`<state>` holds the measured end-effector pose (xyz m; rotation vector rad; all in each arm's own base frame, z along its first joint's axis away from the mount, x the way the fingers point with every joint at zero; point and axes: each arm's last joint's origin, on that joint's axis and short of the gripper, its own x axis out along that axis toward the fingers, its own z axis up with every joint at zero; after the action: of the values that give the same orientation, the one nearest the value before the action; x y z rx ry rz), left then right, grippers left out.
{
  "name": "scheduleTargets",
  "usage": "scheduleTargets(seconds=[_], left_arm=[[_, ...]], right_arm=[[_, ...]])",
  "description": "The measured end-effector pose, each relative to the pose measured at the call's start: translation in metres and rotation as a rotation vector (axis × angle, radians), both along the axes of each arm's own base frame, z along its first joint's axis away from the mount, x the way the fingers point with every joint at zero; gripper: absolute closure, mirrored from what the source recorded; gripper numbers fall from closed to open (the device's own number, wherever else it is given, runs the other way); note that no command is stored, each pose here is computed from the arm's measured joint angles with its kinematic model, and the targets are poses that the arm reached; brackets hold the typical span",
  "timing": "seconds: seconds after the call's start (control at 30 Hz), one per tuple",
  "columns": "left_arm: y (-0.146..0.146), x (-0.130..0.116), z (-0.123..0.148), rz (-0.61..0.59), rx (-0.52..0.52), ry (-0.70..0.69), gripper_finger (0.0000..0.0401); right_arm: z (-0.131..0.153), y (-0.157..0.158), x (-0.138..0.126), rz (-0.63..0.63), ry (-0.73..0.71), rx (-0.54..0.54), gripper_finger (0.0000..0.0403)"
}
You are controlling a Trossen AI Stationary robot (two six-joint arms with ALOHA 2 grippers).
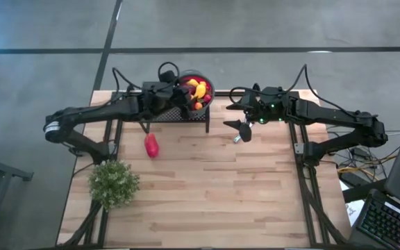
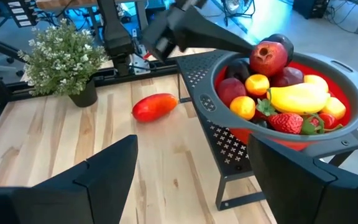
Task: Pick & Place Fruit
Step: Put the orange mango into the red gray strainer bowl on the shelf
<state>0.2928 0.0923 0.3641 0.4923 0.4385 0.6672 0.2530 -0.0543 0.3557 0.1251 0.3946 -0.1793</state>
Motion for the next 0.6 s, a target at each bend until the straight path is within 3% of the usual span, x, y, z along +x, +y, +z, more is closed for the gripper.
scheduleTargets(seconds=[0.2, 0.47, 0.6], left_arm=[[-0.023, -0.021, 0.008, -0.055, -0.066, 0.046, 0.0071], [-0.055, -0.061, 0.013, -0.083, -0.29, 0.051, 0.0071], [-0.065, -0.078, 0.011, -0.037, -0.432, 0.043, 0.0071]], right_arm=[[0.0, 0.0, 0.0, 0.001, 0.002, 0.0, 0.0117], [-0.003, 0.0, 0.0, 0.012, 0.014, -0.022, 0.0141], [-0.005, 0.0, 0.0, 0.012, 0.02, -0.021, 0.0148]])
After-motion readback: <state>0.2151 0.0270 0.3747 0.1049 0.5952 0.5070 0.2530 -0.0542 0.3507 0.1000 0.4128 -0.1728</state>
